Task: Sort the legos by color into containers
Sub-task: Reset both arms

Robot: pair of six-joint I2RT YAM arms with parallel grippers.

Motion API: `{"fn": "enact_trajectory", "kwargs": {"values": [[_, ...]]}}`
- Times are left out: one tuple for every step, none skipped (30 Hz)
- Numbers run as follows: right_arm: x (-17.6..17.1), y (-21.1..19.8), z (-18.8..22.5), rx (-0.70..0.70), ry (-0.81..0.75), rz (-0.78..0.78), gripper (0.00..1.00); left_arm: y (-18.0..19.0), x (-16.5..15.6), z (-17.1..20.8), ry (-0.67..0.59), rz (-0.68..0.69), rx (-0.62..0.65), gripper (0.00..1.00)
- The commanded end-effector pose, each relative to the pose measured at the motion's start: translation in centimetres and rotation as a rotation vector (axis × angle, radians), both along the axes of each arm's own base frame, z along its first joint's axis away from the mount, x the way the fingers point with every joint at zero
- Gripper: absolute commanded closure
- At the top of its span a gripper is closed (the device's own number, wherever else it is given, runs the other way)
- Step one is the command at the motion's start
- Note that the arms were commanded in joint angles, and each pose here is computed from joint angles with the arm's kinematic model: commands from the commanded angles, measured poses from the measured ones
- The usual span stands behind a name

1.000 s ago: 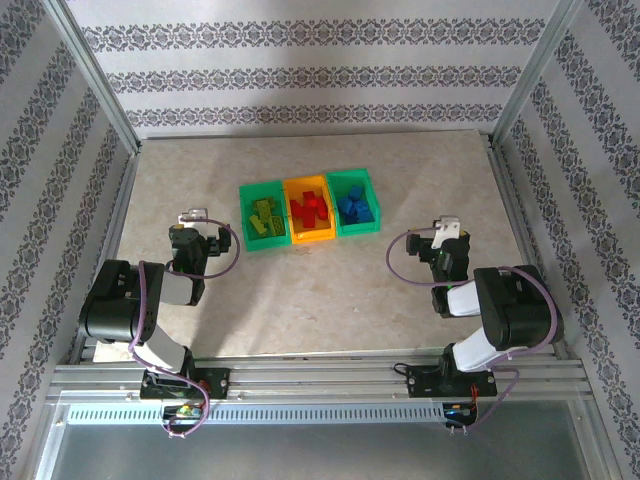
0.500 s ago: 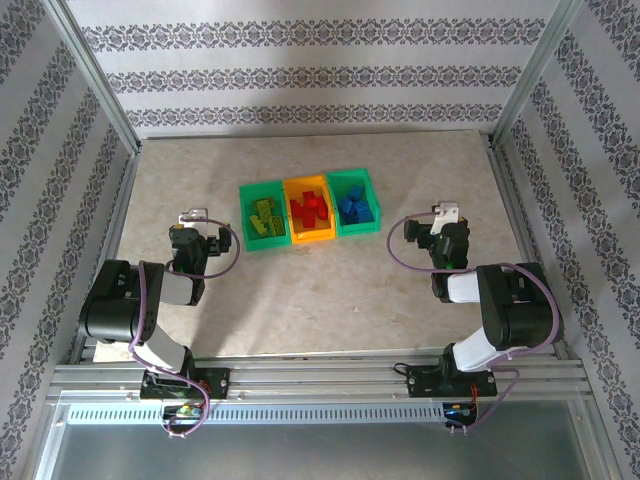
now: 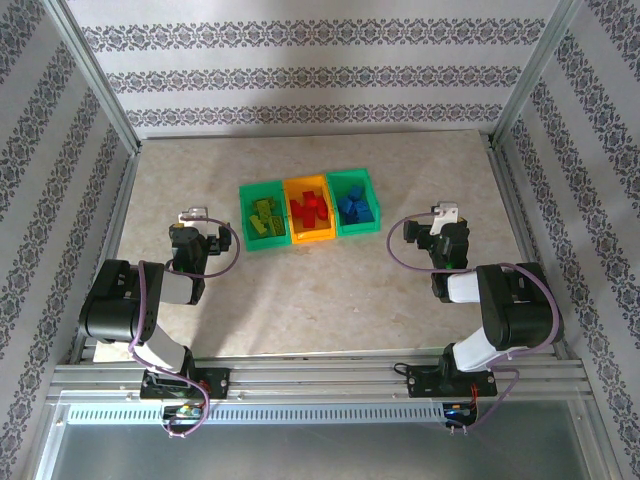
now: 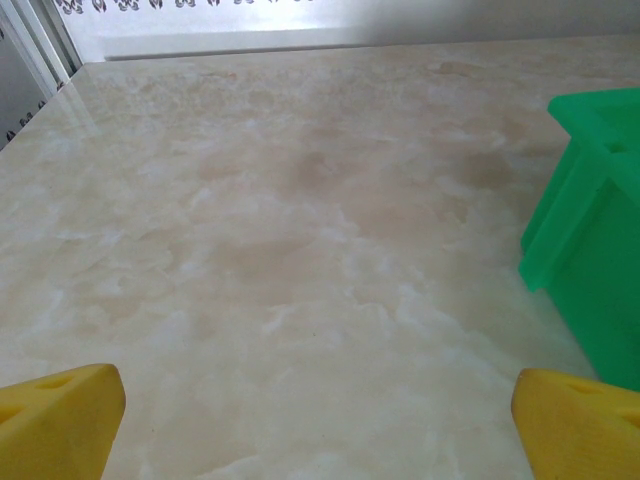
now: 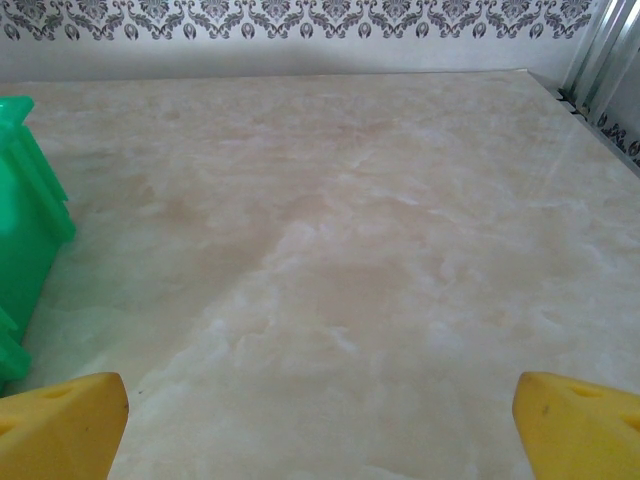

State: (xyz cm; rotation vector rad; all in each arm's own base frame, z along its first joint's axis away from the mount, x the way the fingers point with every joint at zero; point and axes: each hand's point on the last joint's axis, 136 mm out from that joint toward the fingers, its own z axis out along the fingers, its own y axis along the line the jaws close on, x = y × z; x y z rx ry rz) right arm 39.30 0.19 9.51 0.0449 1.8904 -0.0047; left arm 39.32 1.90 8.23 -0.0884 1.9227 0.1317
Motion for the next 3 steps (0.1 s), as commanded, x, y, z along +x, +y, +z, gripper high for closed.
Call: {"fn": "enact_trajectory", "kwargs": {"values": [[0.60,0.04,1.24,0.001,-0.034,0.014,0.02,0.08,0.54,0.65,-0.023,-0.002,-0.008,0.01],[0.60,0.03,1.24,0.001,-0.034,0.014,0.02,0.09,0.54,0.65,-0.023,-0.001,-0.008,0.00],[0.57,0.02,1.21,0.001,-0.033,0.013,0.02,0.08,0.54,0.61,-0.022,-0.002,-0.009,0.01]]}}
